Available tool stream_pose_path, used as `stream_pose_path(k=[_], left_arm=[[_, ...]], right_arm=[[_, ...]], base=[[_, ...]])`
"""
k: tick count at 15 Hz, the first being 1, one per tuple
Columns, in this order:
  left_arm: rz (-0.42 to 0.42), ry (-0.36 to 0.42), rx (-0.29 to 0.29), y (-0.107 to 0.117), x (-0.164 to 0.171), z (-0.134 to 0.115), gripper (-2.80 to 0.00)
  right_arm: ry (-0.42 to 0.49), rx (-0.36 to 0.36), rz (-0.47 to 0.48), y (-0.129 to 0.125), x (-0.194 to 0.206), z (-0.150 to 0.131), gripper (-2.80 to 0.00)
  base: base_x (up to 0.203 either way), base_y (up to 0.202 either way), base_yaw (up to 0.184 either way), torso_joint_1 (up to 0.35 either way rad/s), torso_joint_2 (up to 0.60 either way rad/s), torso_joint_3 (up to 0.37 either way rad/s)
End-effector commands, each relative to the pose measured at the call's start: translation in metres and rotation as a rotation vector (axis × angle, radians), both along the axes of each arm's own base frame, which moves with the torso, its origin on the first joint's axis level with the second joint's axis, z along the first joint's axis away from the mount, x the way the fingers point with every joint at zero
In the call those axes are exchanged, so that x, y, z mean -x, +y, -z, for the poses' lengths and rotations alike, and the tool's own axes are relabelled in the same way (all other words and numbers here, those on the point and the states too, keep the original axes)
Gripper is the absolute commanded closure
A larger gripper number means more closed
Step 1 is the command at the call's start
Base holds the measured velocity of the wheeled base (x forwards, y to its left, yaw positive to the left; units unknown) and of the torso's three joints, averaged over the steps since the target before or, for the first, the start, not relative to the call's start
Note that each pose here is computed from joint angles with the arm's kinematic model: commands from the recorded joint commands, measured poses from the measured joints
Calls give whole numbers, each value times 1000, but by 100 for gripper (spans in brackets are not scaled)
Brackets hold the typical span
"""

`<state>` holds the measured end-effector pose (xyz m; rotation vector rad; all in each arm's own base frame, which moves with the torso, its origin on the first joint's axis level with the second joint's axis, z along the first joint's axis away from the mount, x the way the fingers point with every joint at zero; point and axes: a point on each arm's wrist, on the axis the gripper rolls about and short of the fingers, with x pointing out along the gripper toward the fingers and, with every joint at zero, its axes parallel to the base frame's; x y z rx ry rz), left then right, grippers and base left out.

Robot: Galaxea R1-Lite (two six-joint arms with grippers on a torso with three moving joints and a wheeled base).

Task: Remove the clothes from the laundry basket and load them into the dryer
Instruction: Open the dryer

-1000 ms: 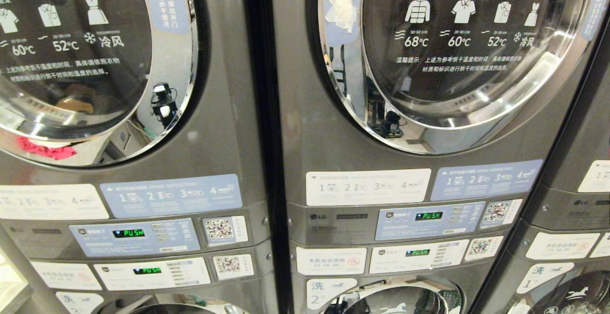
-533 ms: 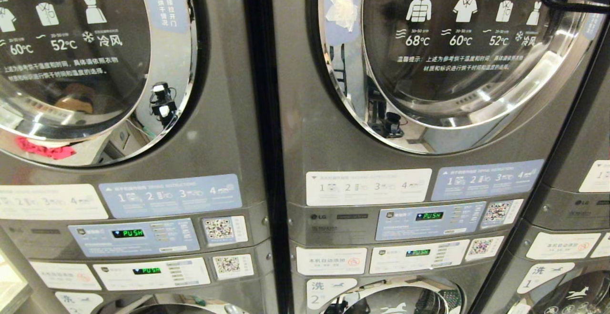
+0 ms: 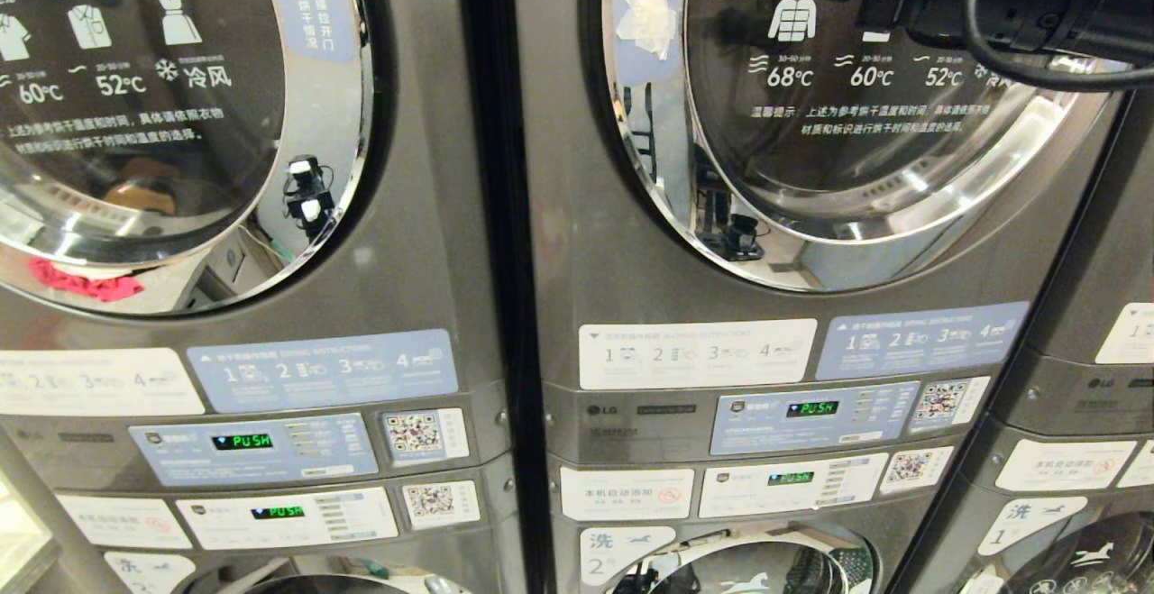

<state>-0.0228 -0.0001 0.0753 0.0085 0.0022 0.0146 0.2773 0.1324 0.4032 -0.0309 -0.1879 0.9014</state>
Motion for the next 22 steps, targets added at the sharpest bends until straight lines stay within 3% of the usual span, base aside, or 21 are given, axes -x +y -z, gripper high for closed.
stream_pose_path(k=[1, 10, 22], left_arm=[[-1, 1, 0, 0, 0, 0, 0], [-1, 1, -1, 0, 0, 0, 0], [-1, 1, -1, 0, 0, 0, 0]], right_arm=[[18, 9, -1, 8, -19, 9, -280], [38, 15, -13, 27, -59, 26, -280], [32, 13, -93, 59, -65, 41, -280]], base=[[0, 0, 0, 0, 0, 0], [0, 0, 0, 0, 0, 0], [0, 0, 0, 0, 0, 0]])
